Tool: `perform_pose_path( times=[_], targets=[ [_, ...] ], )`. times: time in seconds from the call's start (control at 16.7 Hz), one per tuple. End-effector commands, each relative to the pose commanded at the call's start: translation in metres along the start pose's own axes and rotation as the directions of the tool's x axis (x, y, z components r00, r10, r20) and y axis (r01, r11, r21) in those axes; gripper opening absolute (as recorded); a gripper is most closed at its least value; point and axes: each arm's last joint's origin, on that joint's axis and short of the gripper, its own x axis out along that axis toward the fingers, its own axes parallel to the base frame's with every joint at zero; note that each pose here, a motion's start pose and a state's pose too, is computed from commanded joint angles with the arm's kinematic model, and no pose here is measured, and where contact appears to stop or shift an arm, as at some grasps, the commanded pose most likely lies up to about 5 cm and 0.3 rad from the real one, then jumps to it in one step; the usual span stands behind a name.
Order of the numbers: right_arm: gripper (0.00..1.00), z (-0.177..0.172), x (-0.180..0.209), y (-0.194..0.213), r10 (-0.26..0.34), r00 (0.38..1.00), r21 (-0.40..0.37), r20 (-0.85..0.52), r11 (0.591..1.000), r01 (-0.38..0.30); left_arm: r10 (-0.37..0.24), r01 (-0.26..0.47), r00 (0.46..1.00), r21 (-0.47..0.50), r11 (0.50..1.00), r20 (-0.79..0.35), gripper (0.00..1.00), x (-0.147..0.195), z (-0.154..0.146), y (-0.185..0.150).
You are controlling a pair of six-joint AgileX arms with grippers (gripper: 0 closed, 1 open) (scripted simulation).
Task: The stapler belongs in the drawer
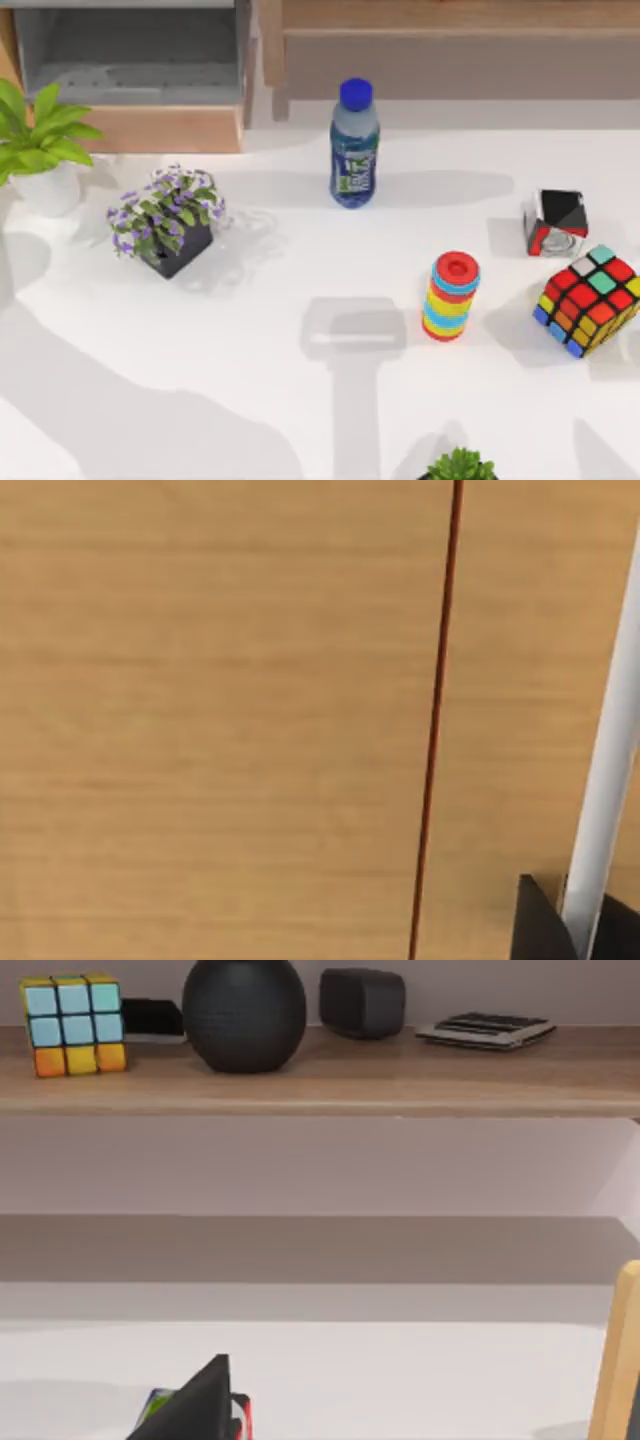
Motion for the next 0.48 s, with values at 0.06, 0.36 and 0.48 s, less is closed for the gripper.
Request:
perform_pose_path(
  times=[0.06,0.36,0.48],
  targets=[
    [1.00,0.0000,0.0000,0.0000,0.000,1.000,0.000,0.000,1.000,0.000,-0.001,0.001,1.000,0.000,1.000,0.000,0.00,0.0008,0.0002,0.0000],
    [1.00,0.0000,0.0000,0.0000,0.000,1.000,0.000,0.000,1.000,0.000,-0.001,0.001,1.000,0.000,1.000,0.000,0.15,0.0008,0.0002,0.0000],
    [1.00,0.0000,0.0000,0.0000,0.000,1.000,0.000,0.000,1.000,0.000,-0.001,0.001,1.000,0.000,1.000,0.000,0.30,0.0008,0.0002,0.0000]
  ],
)
